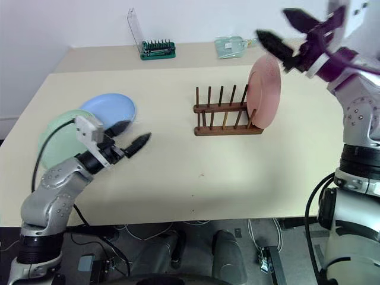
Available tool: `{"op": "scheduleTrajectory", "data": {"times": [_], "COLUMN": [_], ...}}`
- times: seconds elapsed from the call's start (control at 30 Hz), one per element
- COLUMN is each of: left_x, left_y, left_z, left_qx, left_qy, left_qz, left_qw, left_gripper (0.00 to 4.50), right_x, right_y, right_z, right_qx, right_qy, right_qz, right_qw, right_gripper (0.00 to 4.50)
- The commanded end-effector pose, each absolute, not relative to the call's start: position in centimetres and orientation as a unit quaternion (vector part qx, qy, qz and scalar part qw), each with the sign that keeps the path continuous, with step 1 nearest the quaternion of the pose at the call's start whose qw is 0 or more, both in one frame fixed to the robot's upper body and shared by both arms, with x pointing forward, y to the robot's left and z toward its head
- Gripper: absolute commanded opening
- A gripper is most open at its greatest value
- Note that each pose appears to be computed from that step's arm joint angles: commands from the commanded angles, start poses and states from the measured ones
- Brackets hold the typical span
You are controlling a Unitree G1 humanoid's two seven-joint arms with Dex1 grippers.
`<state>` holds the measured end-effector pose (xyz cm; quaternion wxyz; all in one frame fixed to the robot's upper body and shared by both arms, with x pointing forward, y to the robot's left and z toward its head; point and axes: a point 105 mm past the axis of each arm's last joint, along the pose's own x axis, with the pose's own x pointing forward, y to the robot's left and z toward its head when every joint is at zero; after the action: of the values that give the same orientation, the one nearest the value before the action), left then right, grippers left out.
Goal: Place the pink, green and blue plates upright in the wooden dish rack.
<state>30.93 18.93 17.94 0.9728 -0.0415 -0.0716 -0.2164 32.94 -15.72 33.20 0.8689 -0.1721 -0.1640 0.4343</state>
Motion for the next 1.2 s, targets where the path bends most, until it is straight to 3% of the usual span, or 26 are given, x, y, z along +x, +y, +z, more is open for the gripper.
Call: {"op": "scheduleTrajectory", "data": {"times": [0.03,0.17,0.33,0.57,0.93,1.03,1.2], "left_x": [30.5,28.6,24.6,22.4,26.5,27.1,26.8], "left_y": [23.7,31.6,35.7,35.7,35.0,34.8,34.7], "left_z": [19.3,18.0,14.9,12.1,9.9,9.4,9.1], "left_qx": [-0.045,-0.055,-0.122,-0.226,-0.321,-0.338,-0.359], "left_qy": [-0.099,-0.068,-0.007,0.027,0.089,0.1,0.09], "left_qz": [-0.087,0.15,0.285,0.311,0.273,0.275,0.29], "left_qw": [0.99,0.985,0.951,0.923,0.902,0.895,0.883], "left_gripper": [4.35,4.35,4.35,4.35,4.35,3.58,1.12], "right_x": [31.1,32.4,32.9,32.7,32.1,32.1,32.0], "right_y": [-11.8,-8.8,-6.8,-5.7,-5.3,-5.5,-5.7], "right_z": [30.4,25.0,21.7,19.8,19.5,19.5,19.4], "right_qx": [-0.205,-0.22,-0.205,-0.192,-0.186,-0.185,-0.185], "right_qy": [-0.13,-0.072,-0.047,-0.032,-0.037,-0.039,-0.041], "right_qz": [0.522,0.545,0.563,0.581,0.581,0.576,0.57], "right_qw": [0.818,0.806,0.8,0.79,0.791,0.795,0.799], "right_gripper": [4.0,4.0,4.0,4.0,4.0,4.01,4.01]}}
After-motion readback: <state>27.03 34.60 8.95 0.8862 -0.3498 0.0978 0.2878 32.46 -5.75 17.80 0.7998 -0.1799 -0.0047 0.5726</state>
